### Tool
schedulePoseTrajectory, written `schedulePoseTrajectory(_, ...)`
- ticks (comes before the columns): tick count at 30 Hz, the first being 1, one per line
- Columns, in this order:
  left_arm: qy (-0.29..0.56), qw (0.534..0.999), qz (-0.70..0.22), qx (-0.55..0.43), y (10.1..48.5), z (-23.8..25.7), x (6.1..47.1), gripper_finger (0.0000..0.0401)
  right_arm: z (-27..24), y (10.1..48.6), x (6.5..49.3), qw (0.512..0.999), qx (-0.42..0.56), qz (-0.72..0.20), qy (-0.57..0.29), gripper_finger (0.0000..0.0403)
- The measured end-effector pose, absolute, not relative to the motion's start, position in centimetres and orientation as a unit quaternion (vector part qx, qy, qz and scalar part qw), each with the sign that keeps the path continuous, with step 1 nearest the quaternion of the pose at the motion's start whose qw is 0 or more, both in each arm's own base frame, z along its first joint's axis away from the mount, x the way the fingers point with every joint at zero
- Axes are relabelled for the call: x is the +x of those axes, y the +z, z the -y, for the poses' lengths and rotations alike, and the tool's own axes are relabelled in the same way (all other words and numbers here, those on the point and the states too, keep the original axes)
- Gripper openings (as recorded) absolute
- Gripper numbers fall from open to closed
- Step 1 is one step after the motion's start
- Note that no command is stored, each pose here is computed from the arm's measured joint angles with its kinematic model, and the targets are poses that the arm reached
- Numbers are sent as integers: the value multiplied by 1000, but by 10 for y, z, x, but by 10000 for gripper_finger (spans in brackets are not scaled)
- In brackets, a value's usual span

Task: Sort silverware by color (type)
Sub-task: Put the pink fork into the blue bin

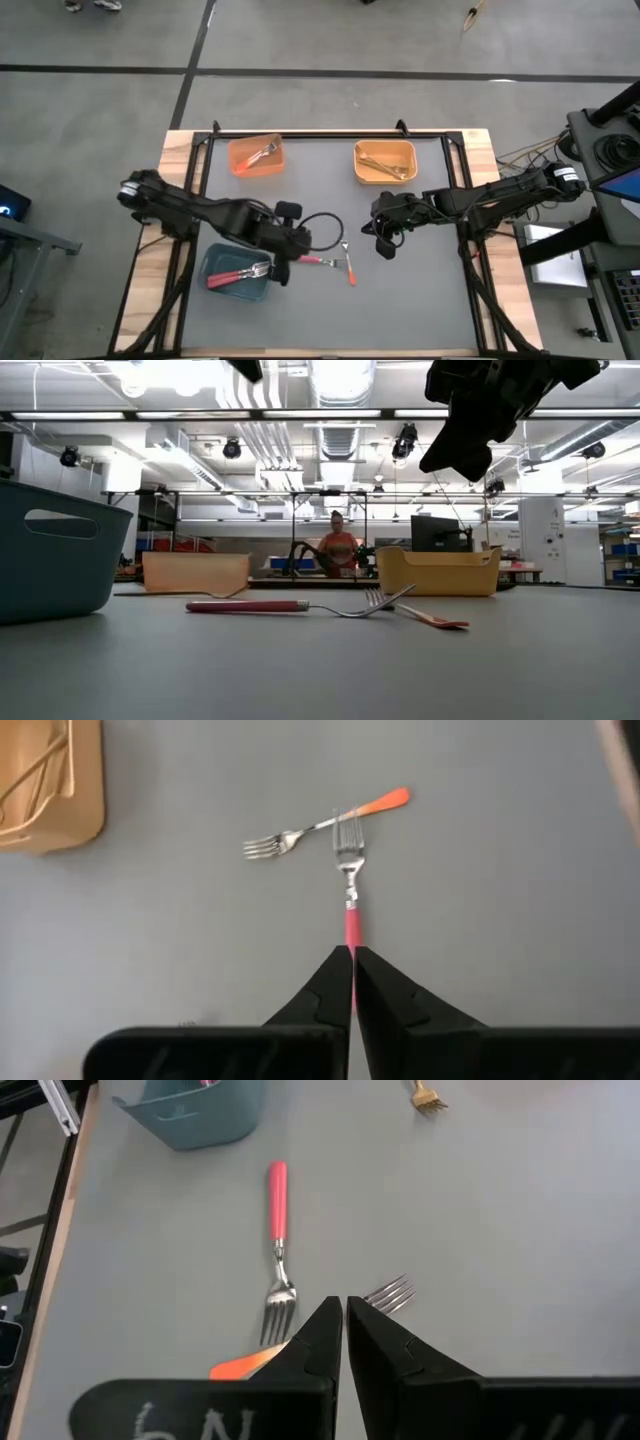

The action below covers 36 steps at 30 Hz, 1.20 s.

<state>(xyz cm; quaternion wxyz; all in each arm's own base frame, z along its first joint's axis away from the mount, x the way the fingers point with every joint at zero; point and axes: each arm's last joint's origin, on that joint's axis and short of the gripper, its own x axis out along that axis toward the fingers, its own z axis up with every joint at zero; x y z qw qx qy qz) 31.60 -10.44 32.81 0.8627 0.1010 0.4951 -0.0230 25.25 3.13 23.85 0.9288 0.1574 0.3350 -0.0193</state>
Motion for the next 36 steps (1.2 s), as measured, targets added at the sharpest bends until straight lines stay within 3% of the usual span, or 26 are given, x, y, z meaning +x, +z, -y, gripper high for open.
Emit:
schedulePoseTrajectory(6,-28,875,-474,89,320,113,320,1,-31,235,253,927,154,-340,-24,13)
schedulePoseTrajectory(19,-10,907,-411,93,207,111,332,0,-32,220,261,919,144,-366,-36,13)
schedulePoseTrajectory(27,0,901,-426,84,174,108,336,1,-32,222,265,929,128,-345,-25,13)
schedulePoseTrajectory(31,5,889,-448,93,156,106,342,20,-32,224,267,934,129,-331,-22,13)
schedulePoseTrajectory(36,14,877,-473,88,135,109,350,73,-32,224,267,934,133,-331,-23,13)
